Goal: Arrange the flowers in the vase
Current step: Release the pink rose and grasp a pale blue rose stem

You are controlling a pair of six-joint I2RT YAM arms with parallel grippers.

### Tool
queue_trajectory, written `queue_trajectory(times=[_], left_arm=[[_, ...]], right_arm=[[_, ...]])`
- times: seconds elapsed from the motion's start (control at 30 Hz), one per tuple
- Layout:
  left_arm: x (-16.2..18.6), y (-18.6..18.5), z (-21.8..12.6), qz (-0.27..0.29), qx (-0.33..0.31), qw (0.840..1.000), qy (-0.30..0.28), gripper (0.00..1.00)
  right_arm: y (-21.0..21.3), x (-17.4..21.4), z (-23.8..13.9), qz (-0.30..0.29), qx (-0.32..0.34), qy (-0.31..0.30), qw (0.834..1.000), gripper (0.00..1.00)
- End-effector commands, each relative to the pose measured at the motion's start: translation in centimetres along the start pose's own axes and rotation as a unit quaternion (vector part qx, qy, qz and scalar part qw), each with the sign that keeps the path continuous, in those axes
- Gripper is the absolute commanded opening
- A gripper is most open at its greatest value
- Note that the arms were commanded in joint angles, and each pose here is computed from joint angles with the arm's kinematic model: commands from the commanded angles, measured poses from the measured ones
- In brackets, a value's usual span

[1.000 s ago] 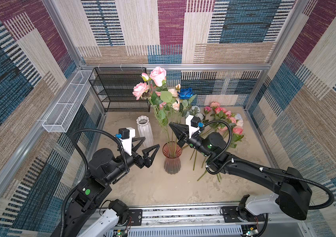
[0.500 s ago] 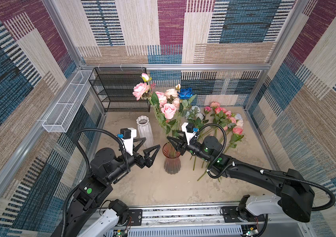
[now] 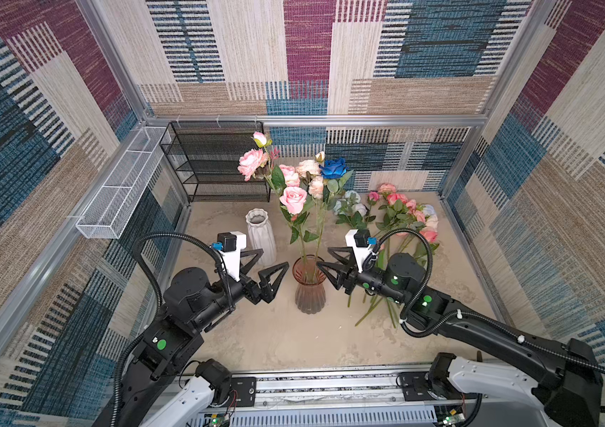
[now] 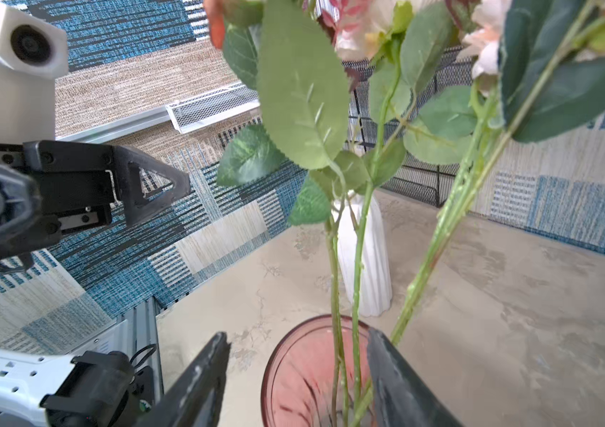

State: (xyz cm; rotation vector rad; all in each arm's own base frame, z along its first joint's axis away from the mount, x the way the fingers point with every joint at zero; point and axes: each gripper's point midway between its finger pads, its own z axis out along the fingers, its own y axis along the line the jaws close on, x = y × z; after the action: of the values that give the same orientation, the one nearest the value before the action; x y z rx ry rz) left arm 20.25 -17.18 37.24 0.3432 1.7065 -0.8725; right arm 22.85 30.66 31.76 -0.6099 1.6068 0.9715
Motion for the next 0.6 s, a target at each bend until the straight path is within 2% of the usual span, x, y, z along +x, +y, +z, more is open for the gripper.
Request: queue_trajectory(times=[0.0, 0.1, 0.17, 0.27, 0.37, 0.57], left_arm=[[-0.8, -0.2, 0.0, 0.007, 0.003, 1.0, -0.016, 0.98], [-0.7, -0.1, 0.1, 0.007, 0.002, 1.0, -0.017, 0.98], [-0.7, -0.1, 0.1, 0.006, 0.003, 1.0, -0.017, 0.98], [-0.5, -0.1, 0.1, 0.005, 0.004, 1.0, -0.015, 0.98], [-0.4, -0.1, 0.1, 0.004, 0.004, 1.0, -0.013, 0.98], [-0.1, -0.1, 0.3, -0.001, 0.009, 1.0, -0.011, 0.98]], right_arm=[[-2.1, 2.6, -0.9, 0.032, 0.06, 0.046, 0.997, 0.62], [-4.7, 4.7, -0.9, 0.057, 0.122, 0.083, 0.987, 0.52], [-7.3, 6.7, -0.8, 0.09, 0.162, 0.117, 0.976, 0.43], [-11.1, 9.1, -1.2, 0.145, 0.205, 0.147, 0.957, 0.4], [-15.3, 10.7, -2.0, 0.176, 0.264, 0.171, 0.933, 0.39], [-23.3, 13.1, -3.2, 0.193, 0.355, 0.21, 0.89, 0.33]])
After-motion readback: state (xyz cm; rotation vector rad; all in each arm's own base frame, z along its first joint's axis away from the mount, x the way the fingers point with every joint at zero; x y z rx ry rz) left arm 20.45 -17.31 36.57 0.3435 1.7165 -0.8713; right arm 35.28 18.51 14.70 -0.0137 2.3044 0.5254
